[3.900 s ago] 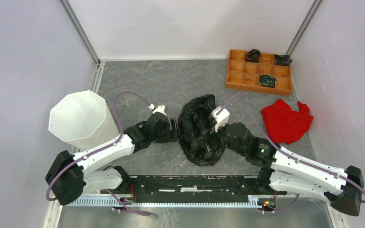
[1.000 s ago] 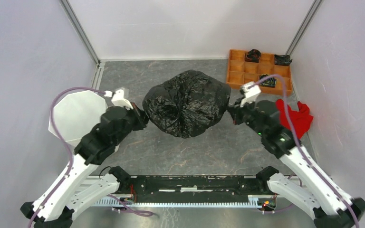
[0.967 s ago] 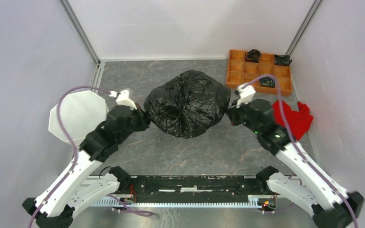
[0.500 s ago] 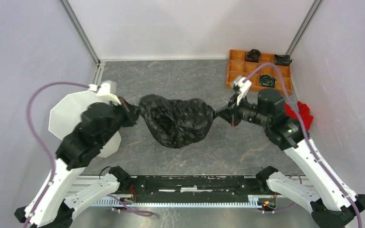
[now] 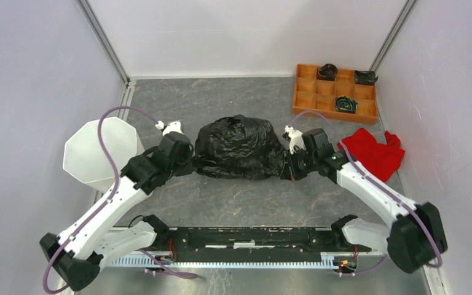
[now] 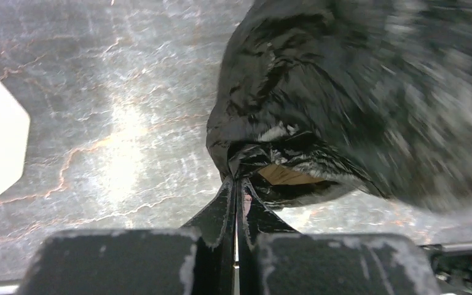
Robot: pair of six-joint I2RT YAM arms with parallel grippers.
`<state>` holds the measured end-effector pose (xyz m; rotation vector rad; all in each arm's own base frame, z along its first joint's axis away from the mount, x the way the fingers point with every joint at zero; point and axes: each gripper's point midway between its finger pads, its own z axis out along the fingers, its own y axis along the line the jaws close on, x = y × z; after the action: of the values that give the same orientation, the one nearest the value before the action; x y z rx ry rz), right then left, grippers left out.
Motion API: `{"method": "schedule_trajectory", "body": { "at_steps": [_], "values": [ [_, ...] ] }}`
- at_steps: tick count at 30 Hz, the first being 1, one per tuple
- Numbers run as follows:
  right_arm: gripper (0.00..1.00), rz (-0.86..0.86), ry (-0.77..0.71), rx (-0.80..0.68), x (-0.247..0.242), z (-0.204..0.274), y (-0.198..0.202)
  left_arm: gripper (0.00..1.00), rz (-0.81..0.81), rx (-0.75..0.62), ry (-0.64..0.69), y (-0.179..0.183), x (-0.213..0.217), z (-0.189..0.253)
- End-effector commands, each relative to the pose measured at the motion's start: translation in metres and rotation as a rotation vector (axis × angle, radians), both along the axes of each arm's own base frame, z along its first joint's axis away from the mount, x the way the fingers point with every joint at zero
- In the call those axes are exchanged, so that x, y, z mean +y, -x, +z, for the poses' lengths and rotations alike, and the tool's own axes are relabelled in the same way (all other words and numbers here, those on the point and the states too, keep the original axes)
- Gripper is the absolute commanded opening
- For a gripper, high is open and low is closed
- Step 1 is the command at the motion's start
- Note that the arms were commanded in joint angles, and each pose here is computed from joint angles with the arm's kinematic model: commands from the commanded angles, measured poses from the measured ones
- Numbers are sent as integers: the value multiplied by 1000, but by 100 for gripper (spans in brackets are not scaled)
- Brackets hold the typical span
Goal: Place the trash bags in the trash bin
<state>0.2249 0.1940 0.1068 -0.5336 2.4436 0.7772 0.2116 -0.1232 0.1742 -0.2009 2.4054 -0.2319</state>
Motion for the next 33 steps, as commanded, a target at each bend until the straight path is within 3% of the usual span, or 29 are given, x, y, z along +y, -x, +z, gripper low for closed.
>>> {"method": "schedule_trajectory", "body": {
  "at_steps": [1, 7, 11, 14, 16, 19, 25, 30, 33],
  "values": [
    [0, 92, -119, -273, 11, 83, 9, 2, -48, -209, 202, -5, -16, 76],
    [0, 9, -129, -525, -7, 169, -2, 2, -99, -484, 333, 0, -12, 153],
    [0, -79, -86, -594, -19, 182, -20, 2, -76, -490, 360, 6, -7, 149],
    [0, -35, -102, -580, -10, 182, -21, 6, -37, -442, 270, 10, 10, 145],
    [0, -15, -108, -575, -6, 179, -22, 24, 5, -425, 167, 12, 30, 149],
    [0, 1, -116, -571, -2, 173, -23, 96, 14, -422, 76, 18, 48, 160],
    [0, 82, -171, -555, 16, 174, -22, 100, -104, -437, 44, 3, 25, 192],
    [0, 112, -190, -568, 24, 185, -28, 100, -443, -365, 238, -15, -73, 184],
    [0, 138, -191, -573, 28, 188, -30, 100, -585, -249, 243, -21, -117, 150]
  ]
}}
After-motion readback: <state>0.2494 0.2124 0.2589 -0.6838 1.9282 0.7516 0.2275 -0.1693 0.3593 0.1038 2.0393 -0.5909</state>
